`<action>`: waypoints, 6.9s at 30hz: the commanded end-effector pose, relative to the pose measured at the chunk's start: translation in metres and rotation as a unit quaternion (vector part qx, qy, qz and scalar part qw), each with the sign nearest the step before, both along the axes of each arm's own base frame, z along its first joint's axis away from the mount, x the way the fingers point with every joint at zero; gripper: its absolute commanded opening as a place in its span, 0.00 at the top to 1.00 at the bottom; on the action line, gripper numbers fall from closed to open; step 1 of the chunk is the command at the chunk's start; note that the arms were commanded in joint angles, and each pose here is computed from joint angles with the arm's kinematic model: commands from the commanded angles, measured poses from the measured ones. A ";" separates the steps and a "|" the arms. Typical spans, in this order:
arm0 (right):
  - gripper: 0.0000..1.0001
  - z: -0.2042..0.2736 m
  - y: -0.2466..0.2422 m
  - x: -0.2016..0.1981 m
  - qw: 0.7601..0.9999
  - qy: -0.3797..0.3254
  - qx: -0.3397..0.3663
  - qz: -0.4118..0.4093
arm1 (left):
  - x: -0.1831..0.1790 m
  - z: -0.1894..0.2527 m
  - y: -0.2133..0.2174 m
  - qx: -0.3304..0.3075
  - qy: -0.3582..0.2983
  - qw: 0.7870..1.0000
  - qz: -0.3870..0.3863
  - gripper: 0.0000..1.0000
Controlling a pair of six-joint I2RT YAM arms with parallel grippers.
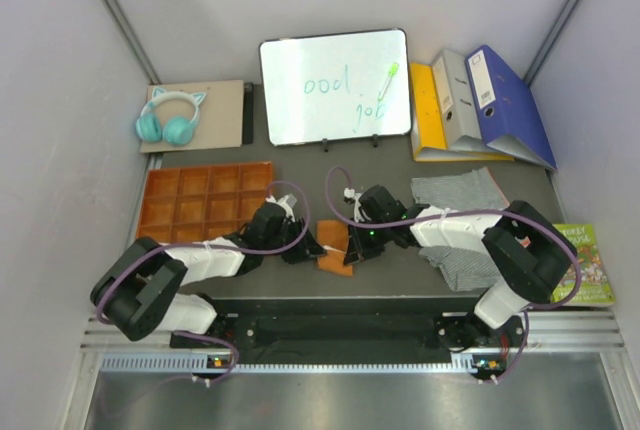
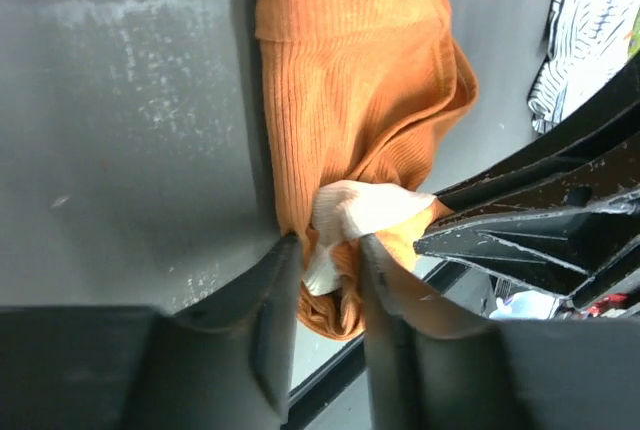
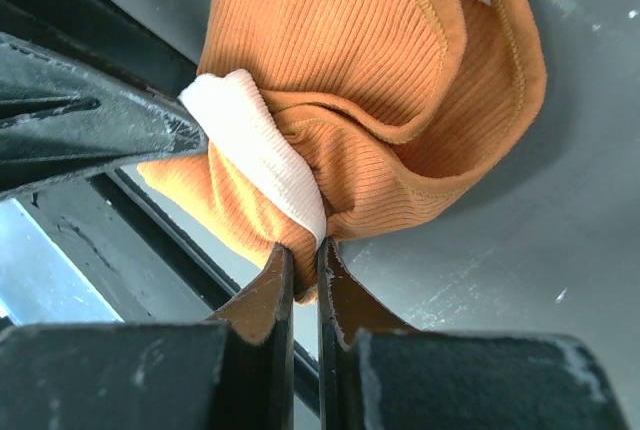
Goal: Roll the underwear
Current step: Roll the underwear to the center of the board.
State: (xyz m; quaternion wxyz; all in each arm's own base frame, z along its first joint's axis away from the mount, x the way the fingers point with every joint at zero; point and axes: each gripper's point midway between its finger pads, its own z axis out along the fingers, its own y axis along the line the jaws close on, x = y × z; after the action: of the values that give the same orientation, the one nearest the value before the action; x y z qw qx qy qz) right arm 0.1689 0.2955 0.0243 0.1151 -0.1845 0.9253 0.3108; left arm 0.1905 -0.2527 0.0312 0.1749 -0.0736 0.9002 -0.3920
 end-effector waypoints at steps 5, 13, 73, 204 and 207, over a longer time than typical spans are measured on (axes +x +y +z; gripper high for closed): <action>1.00 -0.023 -0.023 0.015 0.996 -0.026 -0.078 -0.022 | 0.000 -0.025 0.011 0.042 0.006 0.999 0.008 0.86; 0.44 0.024 -0.030 0.034 0.991 -0.102 -0.089 -0.008 | -0.017 -0.047 0.019 0.103 0.072 0.992 -0.030 1.00; 0.83 -0.046 0.016 -0.054 0.923 -0.237 -0.146 0.266 | -0.014 -0.014 0.014 0.047 0.140 0.983 -0.110 0.75; 1.00 0.018 0.042 -0.027 0.945 -0.266 -0.028 0.188 | 0.004 0.012 0.012 0.056 0.042 0.993 -0.092 0.42; 1.00 0.026 0.039 -0.020 0.960 -0.224 0.005 0.166 | 0.015 0.025 0.019 0.070 0.012 0.994 -0.083 0.35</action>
State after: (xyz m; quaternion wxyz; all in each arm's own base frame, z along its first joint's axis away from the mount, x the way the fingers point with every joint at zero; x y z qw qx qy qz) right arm 0.1525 0.3249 0.0342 0.3103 -0.4395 0.8181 0.2032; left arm 0.1929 -0.2500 0.0425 0.0925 -0.0061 0.9221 -0.3758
